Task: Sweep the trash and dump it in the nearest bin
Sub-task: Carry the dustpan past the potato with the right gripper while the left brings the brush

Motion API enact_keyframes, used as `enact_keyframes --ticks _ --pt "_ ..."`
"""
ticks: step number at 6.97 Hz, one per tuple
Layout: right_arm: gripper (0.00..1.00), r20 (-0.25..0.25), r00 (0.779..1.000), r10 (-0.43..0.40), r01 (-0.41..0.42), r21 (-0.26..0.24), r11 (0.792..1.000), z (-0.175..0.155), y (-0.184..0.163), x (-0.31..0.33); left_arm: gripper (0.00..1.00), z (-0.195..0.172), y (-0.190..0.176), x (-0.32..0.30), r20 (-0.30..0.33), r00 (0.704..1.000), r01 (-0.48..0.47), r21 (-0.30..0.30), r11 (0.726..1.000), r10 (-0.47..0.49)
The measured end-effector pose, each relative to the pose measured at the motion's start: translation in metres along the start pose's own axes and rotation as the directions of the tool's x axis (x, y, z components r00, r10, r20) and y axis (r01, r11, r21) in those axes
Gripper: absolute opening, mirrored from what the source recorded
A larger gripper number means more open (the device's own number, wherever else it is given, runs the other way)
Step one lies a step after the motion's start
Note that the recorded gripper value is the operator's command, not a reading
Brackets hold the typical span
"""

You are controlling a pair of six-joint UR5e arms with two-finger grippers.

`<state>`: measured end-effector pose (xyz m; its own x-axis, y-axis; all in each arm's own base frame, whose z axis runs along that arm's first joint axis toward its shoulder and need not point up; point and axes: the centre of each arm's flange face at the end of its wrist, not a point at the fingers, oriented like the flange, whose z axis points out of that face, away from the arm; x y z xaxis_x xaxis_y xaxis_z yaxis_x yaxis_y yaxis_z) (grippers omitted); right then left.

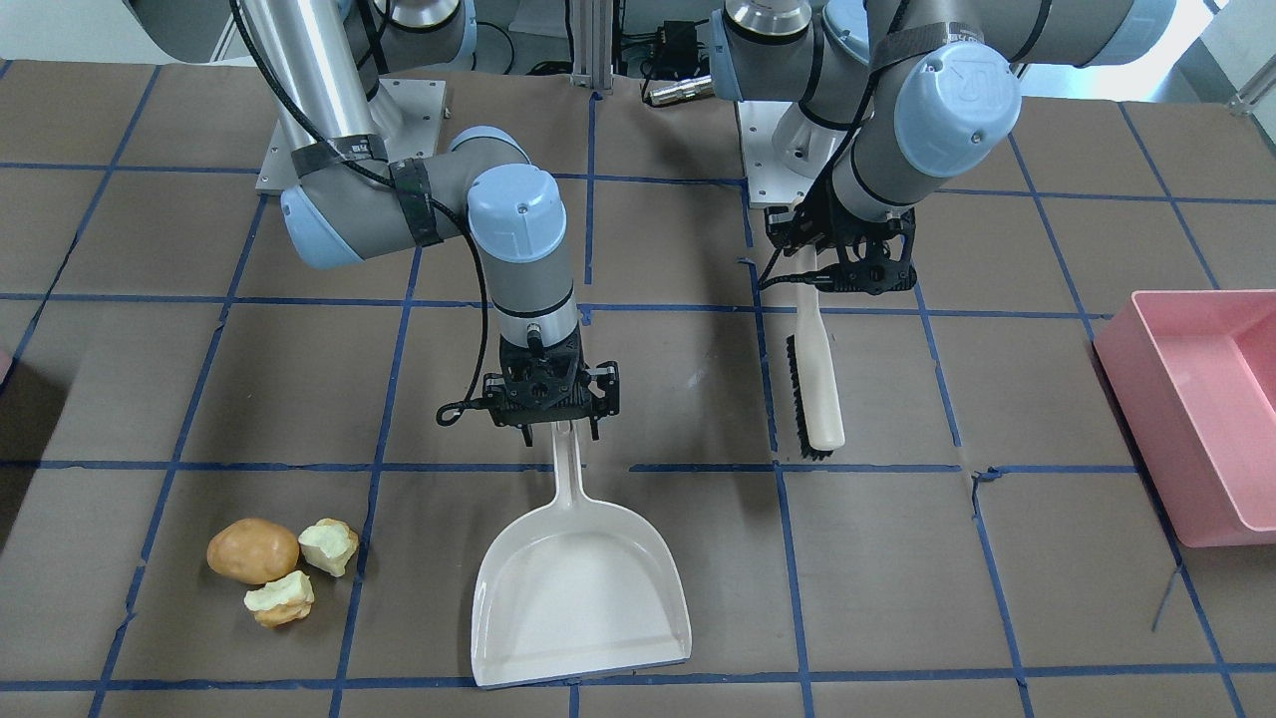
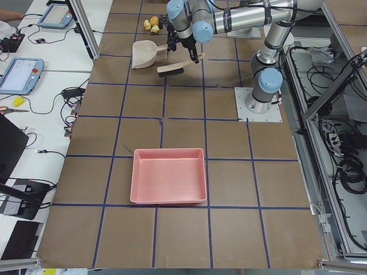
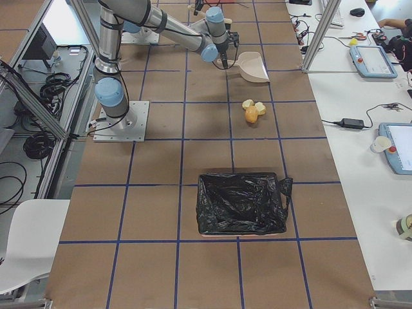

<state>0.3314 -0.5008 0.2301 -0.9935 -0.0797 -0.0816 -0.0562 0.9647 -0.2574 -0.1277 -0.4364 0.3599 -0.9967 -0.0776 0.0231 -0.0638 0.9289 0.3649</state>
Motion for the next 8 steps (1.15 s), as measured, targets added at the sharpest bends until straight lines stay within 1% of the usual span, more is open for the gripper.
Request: enact_keyframes --ticks 1,4,6,7,8 --pt "0.08 0.002 1.0 0.0 0.0 0.0 1.0 0.0 0.0 0.0 0.0 -0.001 0.002 0.0 0.0 1.0 0.001 0.004 1.0 -0.001" --pt "0.02 0.005 1.0 -0.004 0.004 0.008 1.0 -0.003 -0.002 -0.001 0.0 -0.003 0.002 0.001 0.0 1.0 0.001 0.013 1.0 -0.001" --pt "0.0 0.006 1.0 -0.028 0.028 0.04 0.999 -0.021 -0.012 0.008 0.0 -0.004 0.002 0.001 0.002 1.0 -0.004 0.024 1.0 0.004" --pt "0.0 -0.001 0.999 -0.043 0.043 0.032 0.999 -0.037 -0.023 0.025 0.0 -0.004 0.003 0.001 0.006 1.0 -0.006 0.026 1.0 0.006" --pt "0.0 -0.011 0.998 -0.069 0.069 -0.015 0.998 -0.055 -0.035 0.057 0.0 -0.004 0.004 0.001 0.018 1.0 -0.007 0.028 1.0 0.007"
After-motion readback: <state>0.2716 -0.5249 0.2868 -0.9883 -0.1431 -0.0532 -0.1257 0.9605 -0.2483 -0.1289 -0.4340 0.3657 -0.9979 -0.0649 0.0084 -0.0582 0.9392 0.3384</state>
